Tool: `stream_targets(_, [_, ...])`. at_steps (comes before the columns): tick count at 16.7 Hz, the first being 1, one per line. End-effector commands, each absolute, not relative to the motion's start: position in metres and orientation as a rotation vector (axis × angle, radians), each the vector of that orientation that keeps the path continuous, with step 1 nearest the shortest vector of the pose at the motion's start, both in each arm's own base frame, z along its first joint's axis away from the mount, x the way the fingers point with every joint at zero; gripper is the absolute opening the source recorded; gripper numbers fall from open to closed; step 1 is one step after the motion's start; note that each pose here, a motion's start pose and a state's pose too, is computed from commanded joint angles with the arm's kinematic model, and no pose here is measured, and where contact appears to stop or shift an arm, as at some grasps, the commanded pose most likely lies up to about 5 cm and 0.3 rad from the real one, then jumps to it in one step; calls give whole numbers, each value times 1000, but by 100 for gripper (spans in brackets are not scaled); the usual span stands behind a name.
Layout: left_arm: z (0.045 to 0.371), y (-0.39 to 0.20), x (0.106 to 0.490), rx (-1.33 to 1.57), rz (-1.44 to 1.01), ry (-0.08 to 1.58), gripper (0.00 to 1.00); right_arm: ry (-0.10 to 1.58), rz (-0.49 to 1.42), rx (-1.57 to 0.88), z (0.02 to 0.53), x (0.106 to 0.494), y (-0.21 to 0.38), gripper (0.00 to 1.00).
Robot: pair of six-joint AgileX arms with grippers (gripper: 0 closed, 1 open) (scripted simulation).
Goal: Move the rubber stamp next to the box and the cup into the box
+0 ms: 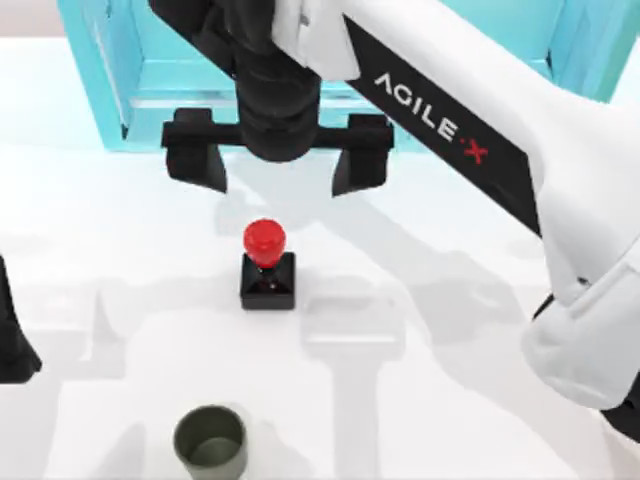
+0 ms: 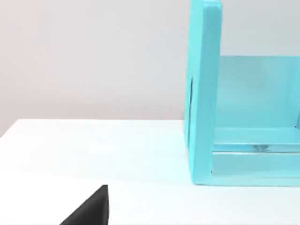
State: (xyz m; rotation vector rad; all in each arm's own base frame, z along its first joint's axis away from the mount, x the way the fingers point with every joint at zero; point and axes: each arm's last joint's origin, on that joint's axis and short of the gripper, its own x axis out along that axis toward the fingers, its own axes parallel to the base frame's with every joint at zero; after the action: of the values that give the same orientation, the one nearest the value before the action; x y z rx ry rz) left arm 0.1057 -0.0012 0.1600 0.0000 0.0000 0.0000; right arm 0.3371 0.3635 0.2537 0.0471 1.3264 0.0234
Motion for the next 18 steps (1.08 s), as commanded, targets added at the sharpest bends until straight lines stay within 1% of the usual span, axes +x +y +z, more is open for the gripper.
stream_targets(4, [160, -1, 106, 0, 0, 0, 100, 1367, -5, 10, 227, 328, 383, 100])
stream_targets(9, [160, -1, 106, 0, 0, 0, 100, 1369, -7, 8, 225, 327, 384, 100])
stream_targets(13, [160, -1, 106, 0, 0, 0, 100, 1374, -12, 5, 216, 331, 385, 100])
stream_targets(18, [160, -1, 106, 0, 0, 0, 100, 1371, -8, 7, 182, 339, 390, 100])
